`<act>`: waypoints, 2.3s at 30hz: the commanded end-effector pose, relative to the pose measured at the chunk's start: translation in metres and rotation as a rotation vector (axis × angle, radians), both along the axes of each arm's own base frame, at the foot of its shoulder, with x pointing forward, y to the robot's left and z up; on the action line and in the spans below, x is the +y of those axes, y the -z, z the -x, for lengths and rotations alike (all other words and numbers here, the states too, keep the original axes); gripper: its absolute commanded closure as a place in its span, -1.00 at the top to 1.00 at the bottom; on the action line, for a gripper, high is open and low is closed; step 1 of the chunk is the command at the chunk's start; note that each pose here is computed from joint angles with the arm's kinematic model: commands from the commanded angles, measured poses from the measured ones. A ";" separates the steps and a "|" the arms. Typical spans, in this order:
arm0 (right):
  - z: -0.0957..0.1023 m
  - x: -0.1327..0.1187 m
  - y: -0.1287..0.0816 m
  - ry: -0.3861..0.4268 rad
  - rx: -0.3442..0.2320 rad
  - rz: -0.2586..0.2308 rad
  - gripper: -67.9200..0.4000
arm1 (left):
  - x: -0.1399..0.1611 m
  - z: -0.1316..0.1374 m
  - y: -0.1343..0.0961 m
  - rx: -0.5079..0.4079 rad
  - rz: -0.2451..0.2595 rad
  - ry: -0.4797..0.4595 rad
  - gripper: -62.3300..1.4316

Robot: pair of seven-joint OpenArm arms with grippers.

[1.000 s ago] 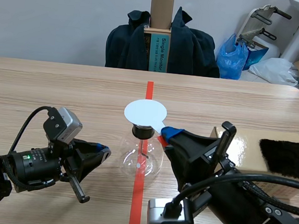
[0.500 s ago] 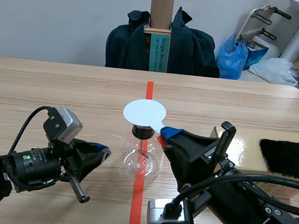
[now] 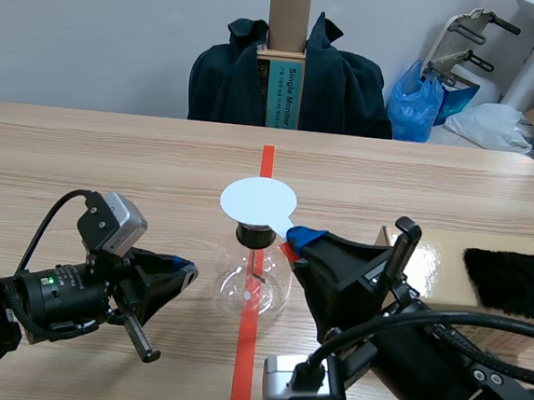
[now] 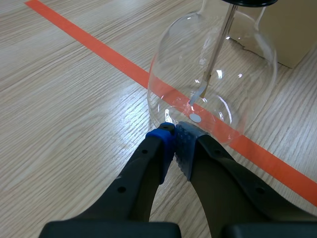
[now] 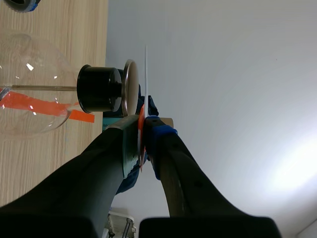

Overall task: Do the electroscope experiment.
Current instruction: 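Hold the plate still at the electroscope, then move the plate toward and away from the electroscope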

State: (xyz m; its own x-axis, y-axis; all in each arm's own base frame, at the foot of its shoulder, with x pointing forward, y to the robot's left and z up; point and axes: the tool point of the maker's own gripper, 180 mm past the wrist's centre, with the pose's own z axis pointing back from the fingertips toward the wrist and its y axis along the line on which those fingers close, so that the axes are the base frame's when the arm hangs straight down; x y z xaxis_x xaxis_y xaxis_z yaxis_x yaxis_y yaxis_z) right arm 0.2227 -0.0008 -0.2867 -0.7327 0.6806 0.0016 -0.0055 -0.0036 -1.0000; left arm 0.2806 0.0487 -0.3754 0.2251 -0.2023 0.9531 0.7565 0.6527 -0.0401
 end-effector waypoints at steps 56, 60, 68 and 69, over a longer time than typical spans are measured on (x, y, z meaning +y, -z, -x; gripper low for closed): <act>-0.013 -0.010 -0.004 0.066 -0.015 0.026 -0.96 | -0.004 -0.004 -0.011 -0.028 0.035 -0.001 -0.90; -0.011 -0.008 -0.003 0.050 -0.015 0.027 -0.96 | -0.004 -0.004 -0.011 -0.028 0.035 -0.001 -0.90; -0.012 -0.008 -0.003 0.056 -0.015 0.027 -0.96 | -0.004 -0.004 -0.011 -0.028 0.035 -0.001 -0.90; -0.013 -0.010 -0.003 0.065 -0.015 0.027 -0.96 | -0.004 -0.004 -0.011 -0.028 0.035 -0.001 -0.90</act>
State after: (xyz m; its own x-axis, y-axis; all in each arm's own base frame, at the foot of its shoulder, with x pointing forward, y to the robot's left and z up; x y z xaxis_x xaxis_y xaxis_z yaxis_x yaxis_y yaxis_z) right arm 0.2290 -0.0072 -0.2943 -0.6978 0.7162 -0.0077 -0.0294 -0.0393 -0.9988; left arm 0.2805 0.0487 -0.3755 0.2255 -0.2023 0.9530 0.7565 0.6527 -0.0404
